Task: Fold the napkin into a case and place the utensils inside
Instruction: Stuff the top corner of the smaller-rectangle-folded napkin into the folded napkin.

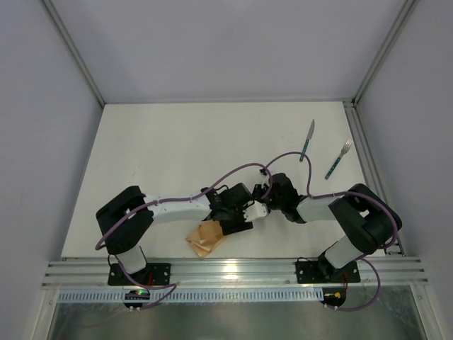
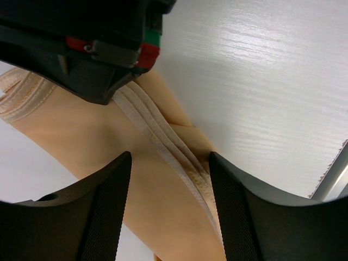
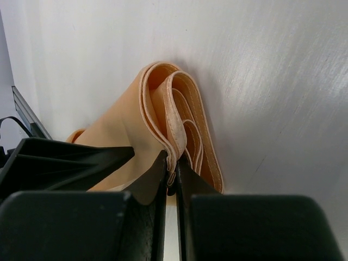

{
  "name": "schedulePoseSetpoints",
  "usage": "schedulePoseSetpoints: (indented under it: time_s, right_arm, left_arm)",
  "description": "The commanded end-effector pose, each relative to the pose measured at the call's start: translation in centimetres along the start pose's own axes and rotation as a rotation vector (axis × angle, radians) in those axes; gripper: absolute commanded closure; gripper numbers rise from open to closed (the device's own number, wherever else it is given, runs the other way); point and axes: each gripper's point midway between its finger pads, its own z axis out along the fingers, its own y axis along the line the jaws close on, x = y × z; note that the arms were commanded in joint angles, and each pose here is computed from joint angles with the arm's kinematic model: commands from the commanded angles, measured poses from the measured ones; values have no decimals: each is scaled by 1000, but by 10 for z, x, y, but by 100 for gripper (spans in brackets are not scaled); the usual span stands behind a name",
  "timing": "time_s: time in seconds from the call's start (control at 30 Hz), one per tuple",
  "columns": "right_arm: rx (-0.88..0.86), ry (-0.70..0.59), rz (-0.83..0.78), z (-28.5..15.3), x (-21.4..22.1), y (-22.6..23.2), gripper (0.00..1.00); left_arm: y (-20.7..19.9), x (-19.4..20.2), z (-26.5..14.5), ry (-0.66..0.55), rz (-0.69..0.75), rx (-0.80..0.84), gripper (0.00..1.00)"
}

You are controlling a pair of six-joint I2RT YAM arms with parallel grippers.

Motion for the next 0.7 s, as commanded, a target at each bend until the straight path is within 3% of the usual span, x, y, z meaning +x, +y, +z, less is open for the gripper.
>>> schedulePoseSetpoints:
  time_s: [0.0, 0.03, 0.17, 0.47, 0.67]
  right_arm:
    - [-3, -56, -11, -3, -11, 4, 96]
    - [-4, -53, -10, -3, -10, 4, 96]
    - [-16, -49, -3, -4, -8, 8, 96]
    - [-8, -90, -7, -17, -2, 19, 96]
    - [-12, -84, 44, -10, 9, 8, 96]
  left_arm:
    - [-8, 0, 2, -1, -9, 7, 40]
    - [-5, 1, 3, 5, -9, -12, 43]
    - [21, -3, -5, -18, 11, -150, 75]
    - [16, -9, -20, -60, 32, -122, 86]
    - [10, -10, -30, -66, 31, -89, 87]
